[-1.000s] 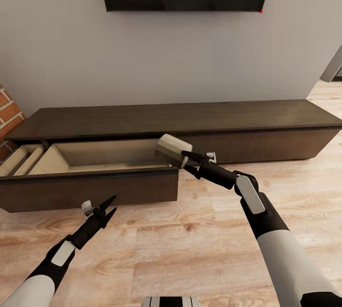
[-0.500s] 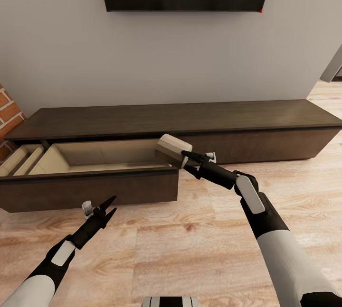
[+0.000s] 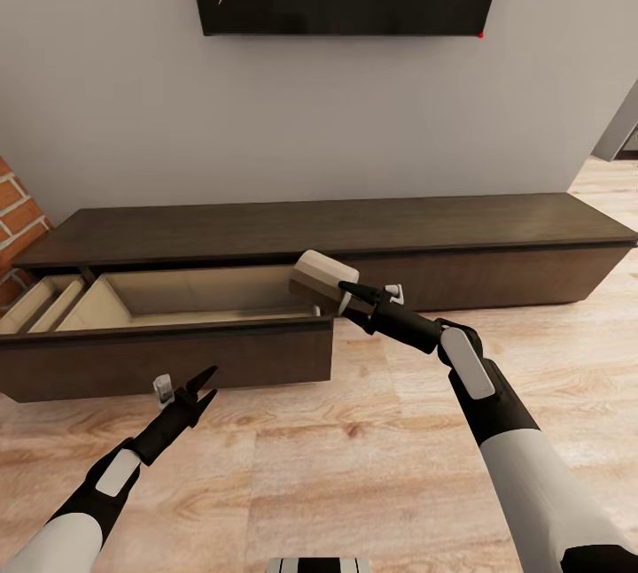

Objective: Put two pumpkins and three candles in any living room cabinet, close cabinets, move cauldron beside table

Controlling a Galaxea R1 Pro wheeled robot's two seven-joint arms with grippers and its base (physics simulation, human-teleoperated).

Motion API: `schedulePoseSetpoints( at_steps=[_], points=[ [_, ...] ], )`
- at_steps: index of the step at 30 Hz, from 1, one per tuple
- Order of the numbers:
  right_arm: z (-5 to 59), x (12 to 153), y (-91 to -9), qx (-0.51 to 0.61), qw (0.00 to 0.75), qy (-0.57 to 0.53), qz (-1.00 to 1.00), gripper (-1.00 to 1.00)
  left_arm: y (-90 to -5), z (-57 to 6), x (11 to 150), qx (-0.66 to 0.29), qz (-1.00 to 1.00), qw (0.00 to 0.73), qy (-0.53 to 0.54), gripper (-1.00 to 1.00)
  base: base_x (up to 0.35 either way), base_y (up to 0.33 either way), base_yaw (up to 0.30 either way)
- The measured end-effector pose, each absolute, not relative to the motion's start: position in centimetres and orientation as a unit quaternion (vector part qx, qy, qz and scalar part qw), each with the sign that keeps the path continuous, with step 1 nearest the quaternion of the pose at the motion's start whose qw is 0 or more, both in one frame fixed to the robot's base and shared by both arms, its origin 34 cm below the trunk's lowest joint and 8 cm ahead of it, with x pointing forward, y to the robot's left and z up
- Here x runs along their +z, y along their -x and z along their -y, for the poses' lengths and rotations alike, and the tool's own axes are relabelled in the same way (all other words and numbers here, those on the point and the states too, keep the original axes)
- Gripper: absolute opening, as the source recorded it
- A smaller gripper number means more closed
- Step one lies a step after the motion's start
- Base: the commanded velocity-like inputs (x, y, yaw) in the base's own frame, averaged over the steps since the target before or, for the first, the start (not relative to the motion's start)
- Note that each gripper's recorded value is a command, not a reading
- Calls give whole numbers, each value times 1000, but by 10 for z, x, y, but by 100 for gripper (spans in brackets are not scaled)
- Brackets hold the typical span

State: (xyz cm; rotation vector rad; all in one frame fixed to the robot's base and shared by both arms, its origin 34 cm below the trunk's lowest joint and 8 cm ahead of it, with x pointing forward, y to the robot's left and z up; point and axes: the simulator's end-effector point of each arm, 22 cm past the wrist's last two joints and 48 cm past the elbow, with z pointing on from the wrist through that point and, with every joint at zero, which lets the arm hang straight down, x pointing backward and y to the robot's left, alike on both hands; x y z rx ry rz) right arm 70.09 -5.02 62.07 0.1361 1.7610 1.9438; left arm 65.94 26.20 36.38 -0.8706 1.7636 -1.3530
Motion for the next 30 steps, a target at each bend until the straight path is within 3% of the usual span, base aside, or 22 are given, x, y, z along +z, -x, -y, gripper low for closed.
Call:
schedulePoseSetpoints(
  at_steps=[18,30],
  points=[
    [50,632,-699,717,260,-44,-645,-100,-661,-262,373,-529,-684,373,336,100,-8,0,0],
    [51,631,-700,715,263,-44,-647,-100,-661,-262,372,-529,-684,373,336,100,-277,0,0]
  ],
)
